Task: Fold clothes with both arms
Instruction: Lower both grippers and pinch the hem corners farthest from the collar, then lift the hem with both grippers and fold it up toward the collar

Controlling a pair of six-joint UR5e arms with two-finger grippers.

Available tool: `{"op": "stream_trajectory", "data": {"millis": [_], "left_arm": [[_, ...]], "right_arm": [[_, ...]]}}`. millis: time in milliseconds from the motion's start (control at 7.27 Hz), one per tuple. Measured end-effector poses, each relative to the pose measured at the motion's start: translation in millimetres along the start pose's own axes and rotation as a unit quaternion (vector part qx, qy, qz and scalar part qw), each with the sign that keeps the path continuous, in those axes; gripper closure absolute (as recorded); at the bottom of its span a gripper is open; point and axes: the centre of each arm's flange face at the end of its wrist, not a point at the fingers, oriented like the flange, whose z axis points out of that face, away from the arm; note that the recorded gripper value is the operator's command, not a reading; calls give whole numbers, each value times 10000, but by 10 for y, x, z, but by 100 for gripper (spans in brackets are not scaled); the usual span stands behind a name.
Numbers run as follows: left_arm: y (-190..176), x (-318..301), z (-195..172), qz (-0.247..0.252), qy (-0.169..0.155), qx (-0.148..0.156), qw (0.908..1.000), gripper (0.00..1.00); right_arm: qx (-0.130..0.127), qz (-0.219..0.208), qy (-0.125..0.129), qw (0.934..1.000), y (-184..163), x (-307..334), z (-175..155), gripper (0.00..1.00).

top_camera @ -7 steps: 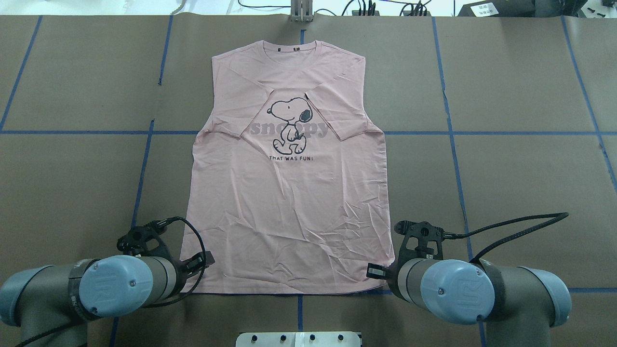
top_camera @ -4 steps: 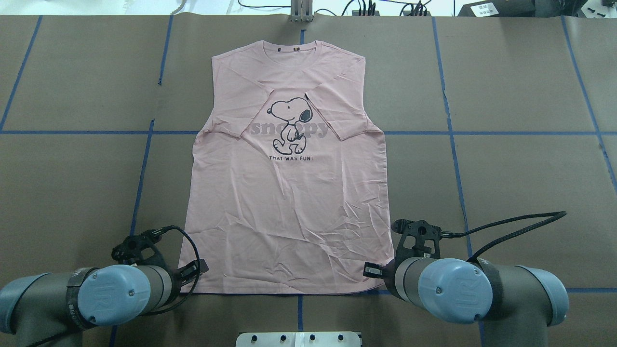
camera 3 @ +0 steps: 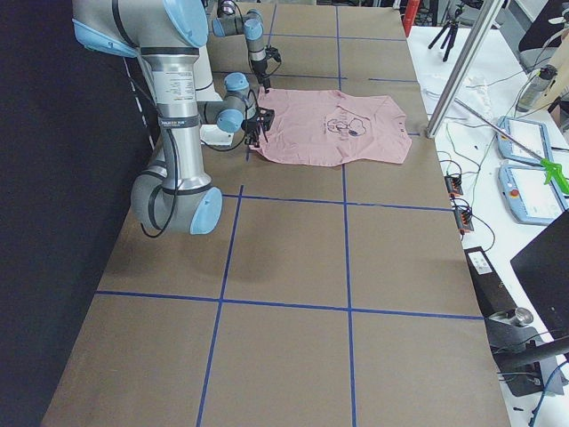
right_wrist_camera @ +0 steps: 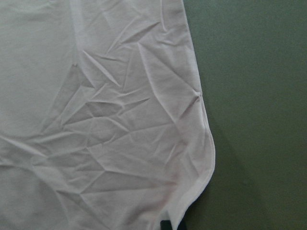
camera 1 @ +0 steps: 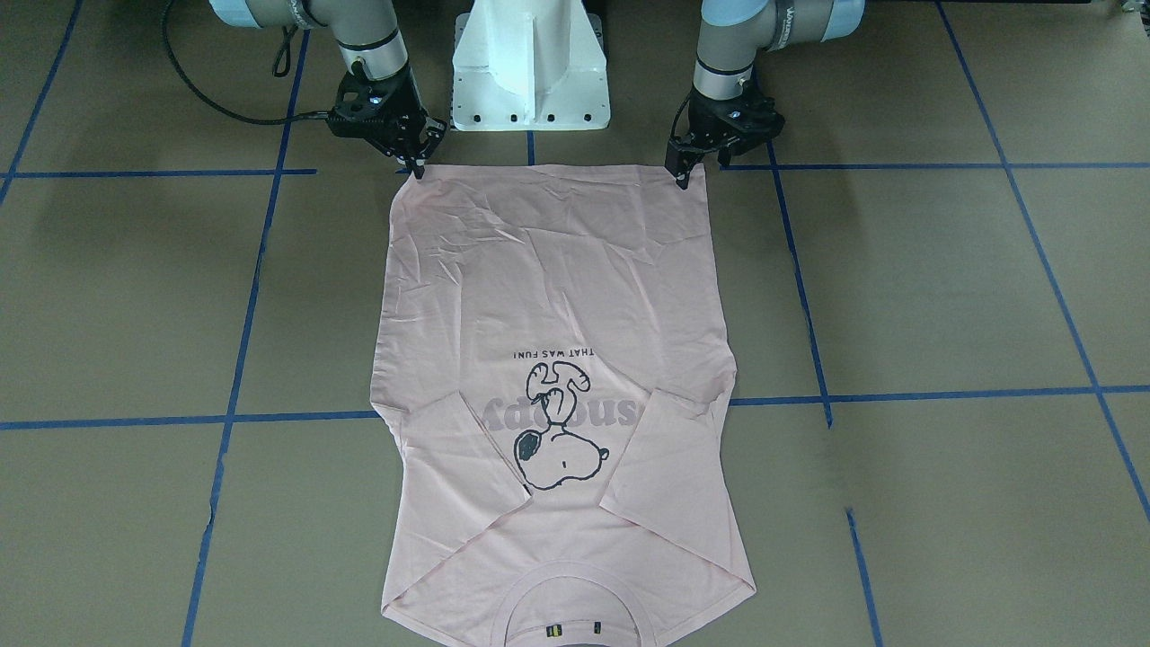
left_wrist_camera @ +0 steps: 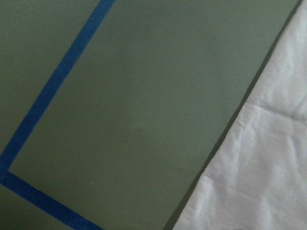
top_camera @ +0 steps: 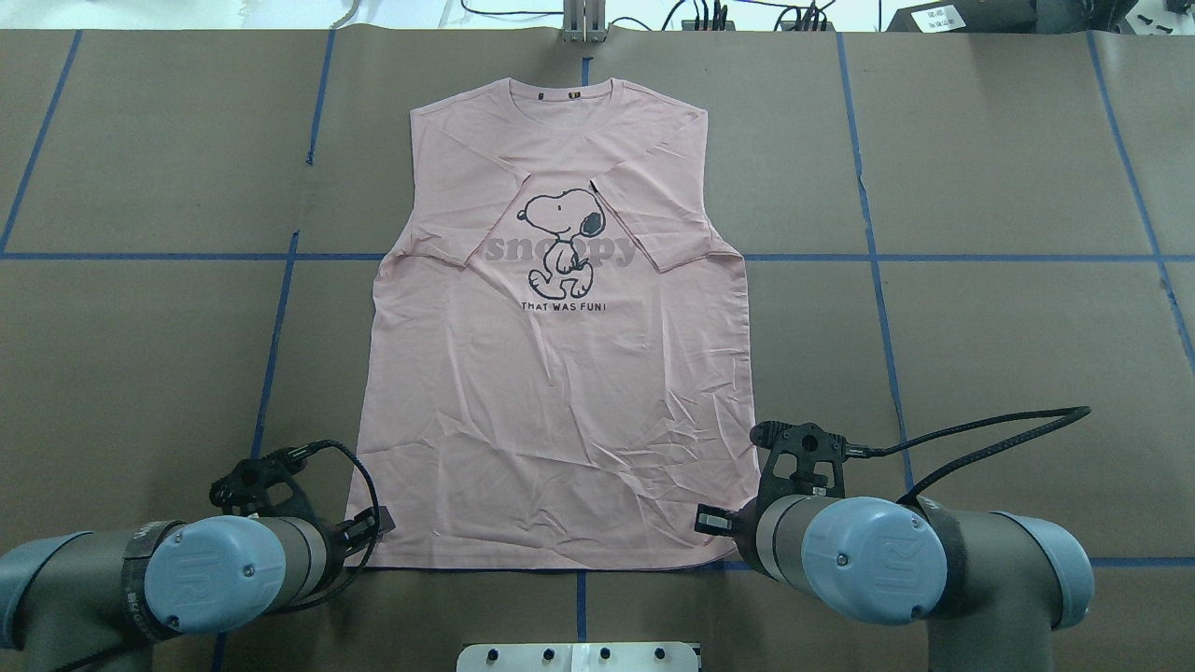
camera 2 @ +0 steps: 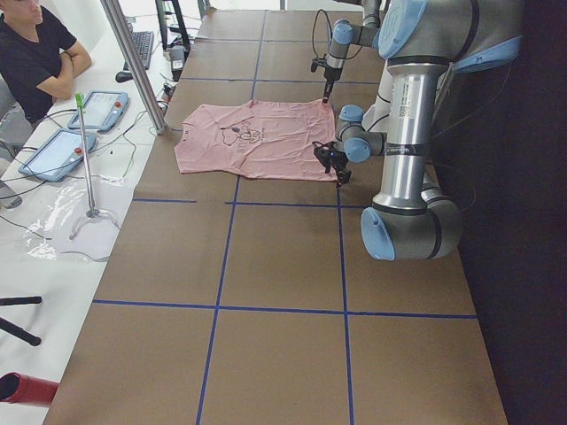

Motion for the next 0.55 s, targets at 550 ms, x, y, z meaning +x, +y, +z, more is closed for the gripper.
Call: {"op": "stream_trajectory", "data": {"millis": [550], "left_arm": [[44, 8, -53, 27, 46, -44, 10000, 100]], "right_arm": [[15, 18, -3, 10000, -28, 0, -6, 100]]}}
